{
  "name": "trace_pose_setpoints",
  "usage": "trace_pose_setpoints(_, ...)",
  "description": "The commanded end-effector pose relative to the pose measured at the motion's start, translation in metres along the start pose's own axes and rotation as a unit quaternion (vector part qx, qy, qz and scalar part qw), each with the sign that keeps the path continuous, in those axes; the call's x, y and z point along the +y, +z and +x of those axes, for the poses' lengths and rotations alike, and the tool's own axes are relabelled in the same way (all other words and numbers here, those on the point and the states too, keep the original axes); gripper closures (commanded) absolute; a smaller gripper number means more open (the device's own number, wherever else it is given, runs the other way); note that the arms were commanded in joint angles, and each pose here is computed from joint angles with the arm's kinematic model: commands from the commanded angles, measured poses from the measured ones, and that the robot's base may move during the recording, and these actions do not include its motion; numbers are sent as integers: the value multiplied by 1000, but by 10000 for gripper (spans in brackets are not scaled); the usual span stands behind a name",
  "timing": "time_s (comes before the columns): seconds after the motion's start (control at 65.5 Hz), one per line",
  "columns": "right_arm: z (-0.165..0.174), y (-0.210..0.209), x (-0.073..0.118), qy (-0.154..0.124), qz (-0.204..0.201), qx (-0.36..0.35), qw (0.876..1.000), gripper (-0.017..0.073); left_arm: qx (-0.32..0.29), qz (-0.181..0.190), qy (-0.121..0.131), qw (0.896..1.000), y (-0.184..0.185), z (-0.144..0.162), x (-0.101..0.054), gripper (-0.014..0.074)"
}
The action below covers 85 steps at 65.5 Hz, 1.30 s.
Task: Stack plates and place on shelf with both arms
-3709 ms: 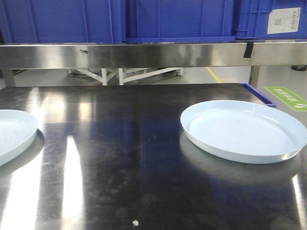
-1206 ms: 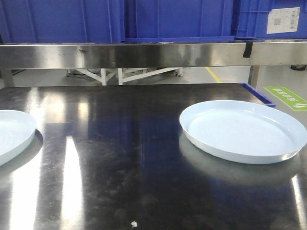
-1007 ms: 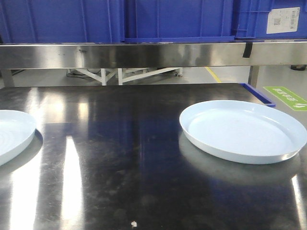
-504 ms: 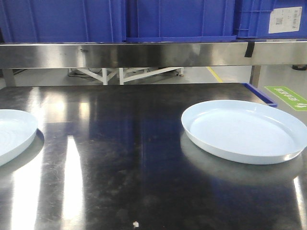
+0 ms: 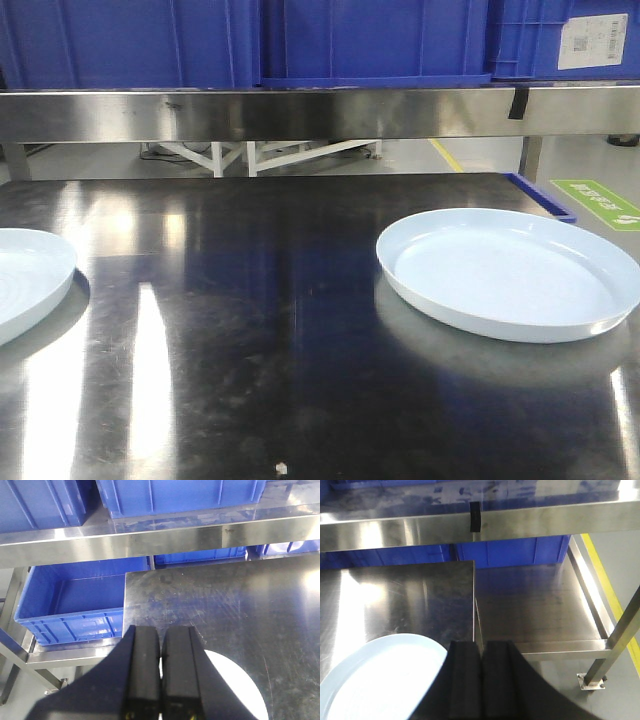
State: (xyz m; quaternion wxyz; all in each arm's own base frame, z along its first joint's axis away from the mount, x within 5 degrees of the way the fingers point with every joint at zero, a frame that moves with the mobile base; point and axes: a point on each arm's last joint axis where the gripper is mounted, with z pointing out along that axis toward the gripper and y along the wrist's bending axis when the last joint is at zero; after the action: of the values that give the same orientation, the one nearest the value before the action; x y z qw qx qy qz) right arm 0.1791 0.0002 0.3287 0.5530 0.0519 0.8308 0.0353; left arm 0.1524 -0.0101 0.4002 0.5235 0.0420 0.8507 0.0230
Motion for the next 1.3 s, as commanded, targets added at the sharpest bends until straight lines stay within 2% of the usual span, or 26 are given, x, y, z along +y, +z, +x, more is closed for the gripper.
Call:
trace_pose_setpoints(0.0,-21,11,2,-12,-3,-52,999,528,-56,7,-3,998,-7,-15,-1,507)
trace_pose_setpoints(0.092,-18,23,1,-12,-2,-39,999,528,-56,7,-3,998,-7,-15,-1,506)
trace_pose_setpoints(0.168,-13,33,1,5,-2,-16,1000,528,-56,7,-3,998,-7,-15,-1,485)
trace_pose_setpoints(0.259,-6,42,1,18,-1,19,1000,513,-55,7,-3,998,-6,-15,-1,399)
trace_pose_setpoints(0.321,1,46,0,20,3,55,998,421,-52,7,-3,999,-4,-15,-1,280)
trace_pose_setpoints(0.412,11,51,-1,20,8,106,994,144,-39,7,-1,999,3,-14,-2,96)
trace_pose_setpoints(0.427,12,52,-1,20,9,110,994,127,-35,8,-2,999,6,-14,-2,64)
trace_pose_setpoints(0.458,15,53,-1,20,10,122,992,53,-27,9,-6,1000,11,-14,-3,27)
trace_pose_setpoints(0.519,17,56,-1,20,11,134,991,-22,-11,12,-19,1000,21,-13,-5,12)
trace_pose_setpoints(0.595,19,59,-1,20,12,139,990,-30,18,17,-39,999,38,-11,-8,12)
trace_pose_setpoints(0.87,17,62,-1,20,11,123,992,-30,114,18,-34,993,95,4,-16,12)
trace_pose_setpoints(0.977,15,63,-1,20,10,116,993,-30,142,15,-56,988,116,11,-19,12)
trace_pose_setpoints(1.13,15,63,-1,20,10,114,993,-30,154,16,-53,986,135,16,-22,12)
trace_pose_setpoints(1.282,15,63,-1,20,10,114,993,-30,177,-6,-65,982,147,23,-9,12)
